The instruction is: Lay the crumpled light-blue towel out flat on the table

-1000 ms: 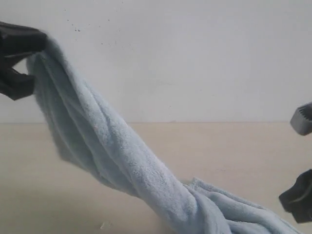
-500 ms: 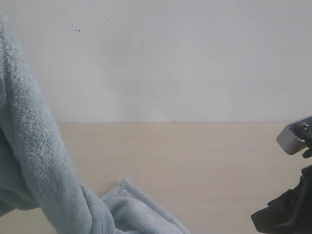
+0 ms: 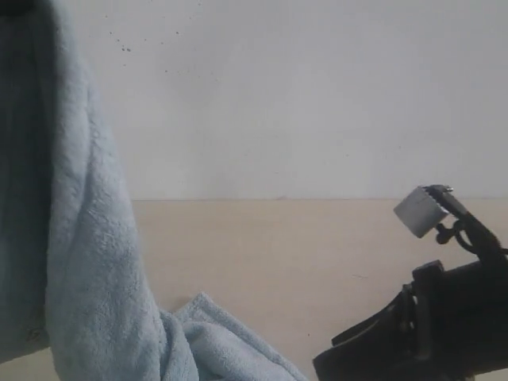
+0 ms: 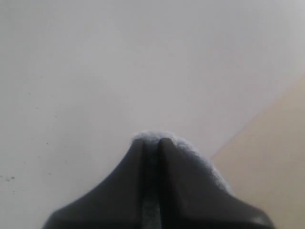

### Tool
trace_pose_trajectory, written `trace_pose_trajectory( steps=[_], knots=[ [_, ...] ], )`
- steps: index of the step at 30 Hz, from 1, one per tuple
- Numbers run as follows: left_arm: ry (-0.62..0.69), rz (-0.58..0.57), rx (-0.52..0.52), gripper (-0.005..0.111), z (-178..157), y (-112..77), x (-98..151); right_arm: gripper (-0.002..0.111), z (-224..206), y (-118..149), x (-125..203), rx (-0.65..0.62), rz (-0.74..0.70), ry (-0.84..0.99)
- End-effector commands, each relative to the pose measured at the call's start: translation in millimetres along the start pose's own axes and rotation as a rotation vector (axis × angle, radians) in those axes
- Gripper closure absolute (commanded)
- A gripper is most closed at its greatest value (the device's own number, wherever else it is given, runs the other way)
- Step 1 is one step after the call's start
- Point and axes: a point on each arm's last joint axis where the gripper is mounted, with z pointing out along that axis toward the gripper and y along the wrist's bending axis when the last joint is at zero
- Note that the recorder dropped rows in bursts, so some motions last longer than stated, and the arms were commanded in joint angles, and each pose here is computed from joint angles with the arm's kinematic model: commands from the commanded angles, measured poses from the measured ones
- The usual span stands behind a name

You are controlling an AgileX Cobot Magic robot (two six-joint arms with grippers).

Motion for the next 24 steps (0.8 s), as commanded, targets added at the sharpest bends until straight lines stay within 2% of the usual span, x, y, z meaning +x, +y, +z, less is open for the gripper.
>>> trace_pose_trajectory(
  steps=[1, 4, 6, 10, 12, 13, 18, 20, 24],
  knots=[
    [0.068, -0.010, 0.045, 0.102, 20.5, -4.9, 17.0, 0.065, 23.7, 3.2, -8.1, -0.038, -0.064, 0.040],
    [0.072, 0.023, 0.102, 0.102, 28.4, -10.4, 22.2, 0.065, 57.1, 0.2, -15.7, -0.020, -0.115, 0.095],
    [0.051, 0.047, 0.116, 0.102, 25.7, -11.5, 18.9, 0.065, 80.8, -10.8, -17.0, -0.024, -0.099, 0.145],
    [-0.033, 0.026, 0.075, 0.102, -0.8, -7.7, -0.7, 0.065, 114.4, -37.1, -16.8, -0.033, -0.048, 0.217],
    [-0.074, 0.021, 0.059, 0.102, -18.0, -8.2, -6.9, 0.065, 124.9, -50.8, -9.1, 0.018, -0.020, 0.263],
    [-0.090, -0.015, 0.056, 0.102, -28.8, -10.3, -6.5, 0.065, 128.8, -59.0, -3.6, 0.063, -0.029, 0.295],
    [-0.054, -0.052, 0.100, 0.102, -42.5, -24.8, 18.8, 0.065, 147.3, -73.9, 20.6, 0.041, 0.023, 0.400],
    [-0.054, -0.058, 0.156, 0.102, -42.8, -32.1, 24.9, 0.065, 149.8, -83.3, 20.8, 0.131, 0.064, 0.383],
    [-0.062, -0.111, 0.252, 0.102, -44.4, -43.4, 30.9, 0.065, 144.9, -98.7, 9.6, 0.234, 0.090, 0.346]
  ],
)
